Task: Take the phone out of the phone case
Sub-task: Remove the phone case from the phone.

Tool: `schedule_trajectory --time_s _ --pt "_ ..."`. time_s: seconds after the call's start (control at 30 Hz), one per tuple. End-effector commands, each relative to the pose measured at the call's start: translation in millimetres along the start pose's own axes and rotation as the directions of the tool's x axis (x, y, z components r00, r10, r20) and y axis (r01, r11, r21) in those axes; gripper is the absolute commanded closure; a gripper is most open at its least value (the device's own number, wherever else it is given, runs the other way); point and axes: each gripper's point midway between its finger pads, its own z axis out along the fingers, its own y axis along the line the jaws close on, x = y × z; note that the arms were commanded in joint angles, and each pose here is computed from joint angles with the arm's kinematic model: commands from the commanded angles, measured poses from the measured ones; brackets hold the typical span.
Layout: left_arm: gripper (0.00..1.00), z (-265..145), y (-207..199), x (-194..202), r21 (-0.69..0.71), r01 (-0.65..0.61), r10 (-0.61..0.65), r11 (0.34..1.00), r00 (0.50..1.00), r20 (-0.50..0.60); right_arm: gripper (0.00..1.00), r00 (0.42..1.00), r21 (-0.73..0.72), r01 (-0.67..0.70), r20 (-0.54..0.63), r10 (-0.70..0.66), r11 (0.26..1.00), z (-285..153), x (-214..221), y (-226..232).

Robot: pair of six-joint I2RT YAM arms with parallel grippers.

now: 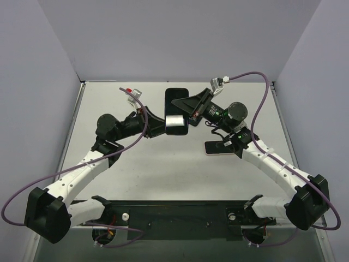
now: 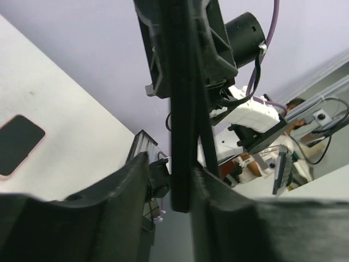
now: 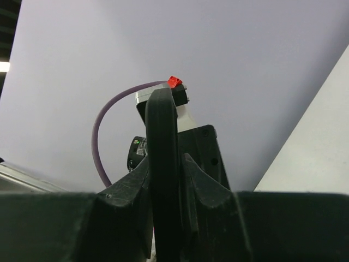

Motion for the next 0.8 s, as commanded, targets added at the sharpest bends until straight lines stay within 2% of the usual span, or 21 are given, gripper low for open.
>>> schedule_trajectory --time_s 0.0,0.1,0.13,0.2,0.4,0.47,0.5,0.53,0.7,0.77 --pt "0.66 7 -32 -22 0.14 -0.025 0.015 0.99 0.997 0.075 1.0 0.989 -0.109 0.116 -0.081 -0.126 0.987 -5 22 54" --pt "0.85 5 -45 -21 0.204 -0.032 0.019 0.979 0.998 0.068 1.0 0.978 0.018 0.182 -0.108 -0.179 0.983 -9 22 26" --pt "0.87 4 -50 -21 0.225 -0.047 0.031 0.973 0.997 0.073 1.0 0.969 0.042 0.228 -0.109 -0.223 0.973 -10 20 23" --pt "0.98 1 -53 -17 0.245 -0.046 0.031 0.968 0.997 0.065 0.98 0.95 0.115 0.294 -0.143 -0.277 0.949 -15 20 9" --pt "1.0 -4 -51 -11 0.251 -0.046 0.03 0.967 0.997 0.066 0.8 0.946 0.119 0.296 -0.173 -0.273 0.948 -16 20 10" --pt "1.0 -5 -52 -11 0.252 -0.053 0.035 0.966 0.996 0.076 0.71 0.949 0.119 0.284 -0.18 -0.261 0.951 -17 20 13" --pt "1.0 -5 -50 -15 0.244 -0.051 0.03 0.968 0.996 0.09 0.62 0.949 0.12 0.281 -0.179 -0.258 0.952 -18 20 14" --pt "1.0 -5 -48 -15 0.234 -0.047 0.025 0.971 0.995 0.095 0.58 0.952 0.121 0.275 -0.177 -0.252 0.954 -20 20 16" --pt "1.0 -6 -36 -30 0.181 -0.043 0.013 0.983 0.987 0.163 0.16 0.95 0.168 0.293 -0.167 -0.266 0.941 -37 17 23" --pt "1.0 -6 -32 -35 0.162 -0.046 0.015 0.986 0.983 0.184 0.15 0.95 0.208 0.3 -0.157 -0.271 0.931 -47 13 22"
